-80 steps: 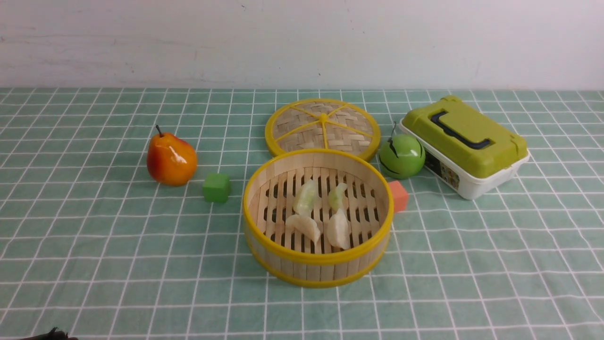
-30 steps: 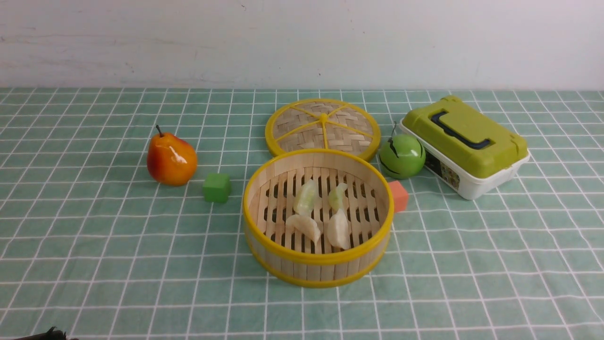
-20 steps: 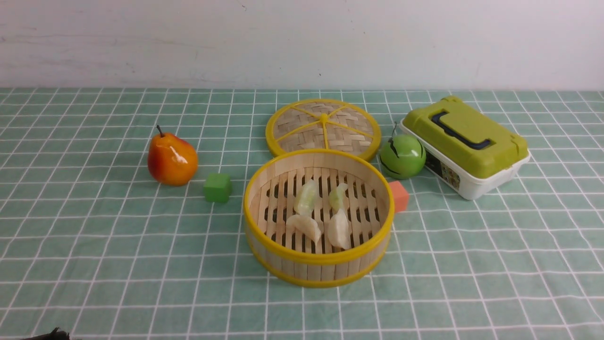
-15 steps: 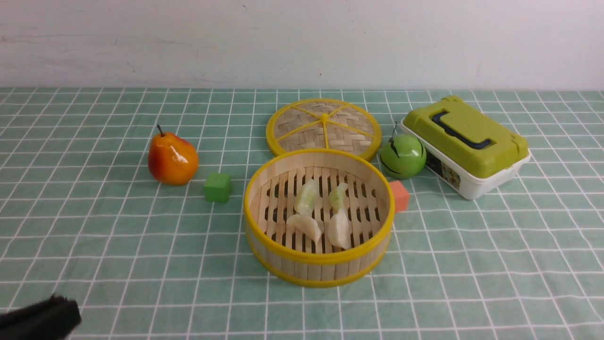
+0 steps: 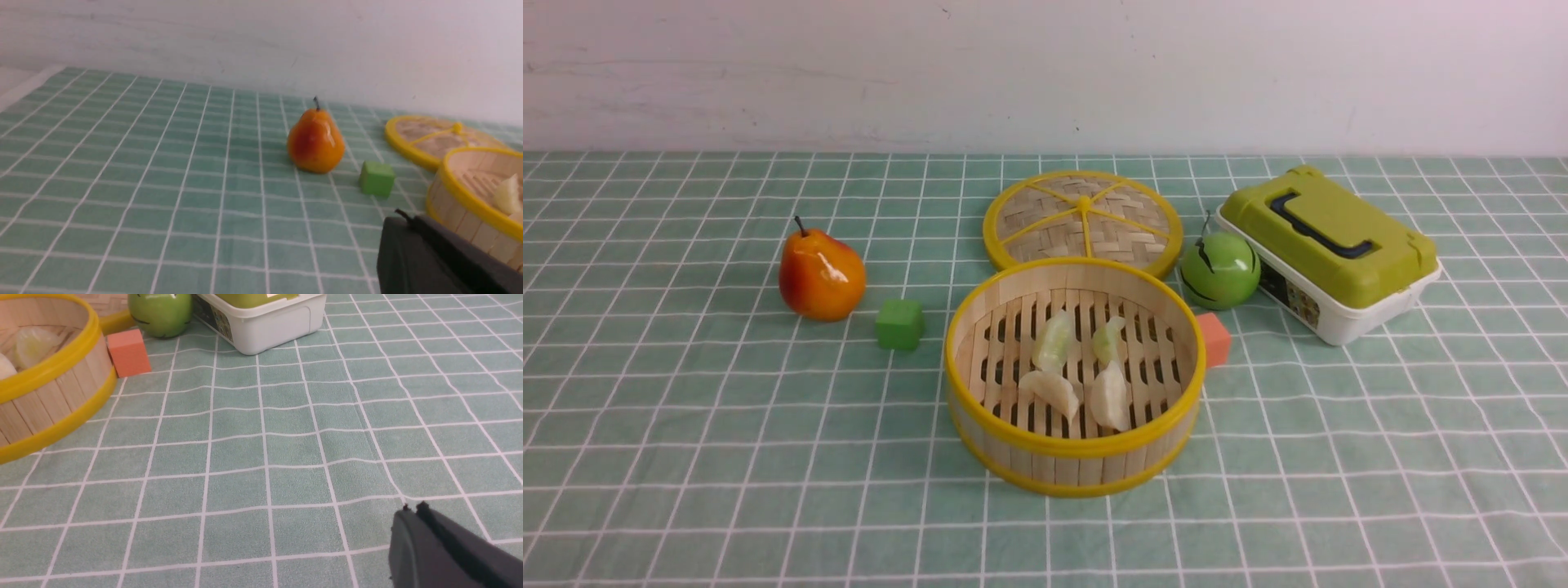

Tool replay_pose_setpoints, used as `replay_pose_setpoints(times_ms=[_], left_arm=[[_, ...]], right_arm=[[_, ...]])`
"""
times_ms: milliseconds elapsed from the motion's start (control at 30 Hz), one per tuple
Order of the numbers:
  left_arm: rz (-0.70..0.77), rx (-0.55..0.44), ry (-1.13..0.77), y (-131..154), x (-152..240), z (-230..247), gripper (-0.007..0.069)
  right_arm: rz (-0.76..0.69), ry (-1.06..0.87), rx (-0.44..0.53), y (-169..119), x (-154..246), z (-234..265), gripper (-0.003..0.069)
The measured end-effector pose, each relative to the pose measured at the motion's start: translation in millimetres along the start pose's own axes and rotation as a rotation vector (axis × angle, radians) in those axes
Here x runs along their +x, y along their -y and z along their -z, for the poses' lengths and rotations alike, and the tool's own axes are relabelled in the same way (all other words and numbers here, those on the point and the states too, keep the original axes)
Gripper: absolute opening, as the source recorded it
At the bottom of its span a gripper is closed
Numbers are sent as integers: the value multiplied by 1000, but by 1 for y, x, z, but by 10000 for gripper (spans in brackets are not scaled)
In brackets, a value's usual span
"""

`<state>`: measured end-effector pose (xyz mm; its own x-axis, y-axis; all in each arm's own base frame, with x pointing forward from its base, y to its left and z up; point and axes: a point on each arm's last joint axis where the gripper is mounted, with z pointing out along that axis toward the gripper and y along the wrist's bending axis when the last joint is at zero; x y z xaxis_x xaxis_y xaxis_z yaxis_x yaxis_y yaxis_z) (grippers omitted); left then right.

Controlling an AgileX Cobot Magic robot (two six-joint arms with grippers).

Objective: Put the dumplings into the steamer on the table with the blue tablecloth.

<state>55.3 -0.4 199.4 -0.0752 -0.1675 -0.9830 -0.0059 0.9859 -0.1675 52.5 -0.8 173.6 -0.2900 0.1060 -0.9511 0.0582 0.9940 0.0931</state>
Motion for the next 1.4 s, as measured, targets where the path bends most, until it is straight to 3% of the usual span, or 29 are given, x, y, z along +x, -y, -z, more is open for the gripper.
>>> replay_pose_setpoints(times_ms=[267,1400], left_arm=[[161,-54,-191,-5,26,0,-14],[126,-58,-223,-5,29,0,-14]], right_arm=[[0,-1,0,0,0,0,-15],[0,-1,0,0,0,0,13]])
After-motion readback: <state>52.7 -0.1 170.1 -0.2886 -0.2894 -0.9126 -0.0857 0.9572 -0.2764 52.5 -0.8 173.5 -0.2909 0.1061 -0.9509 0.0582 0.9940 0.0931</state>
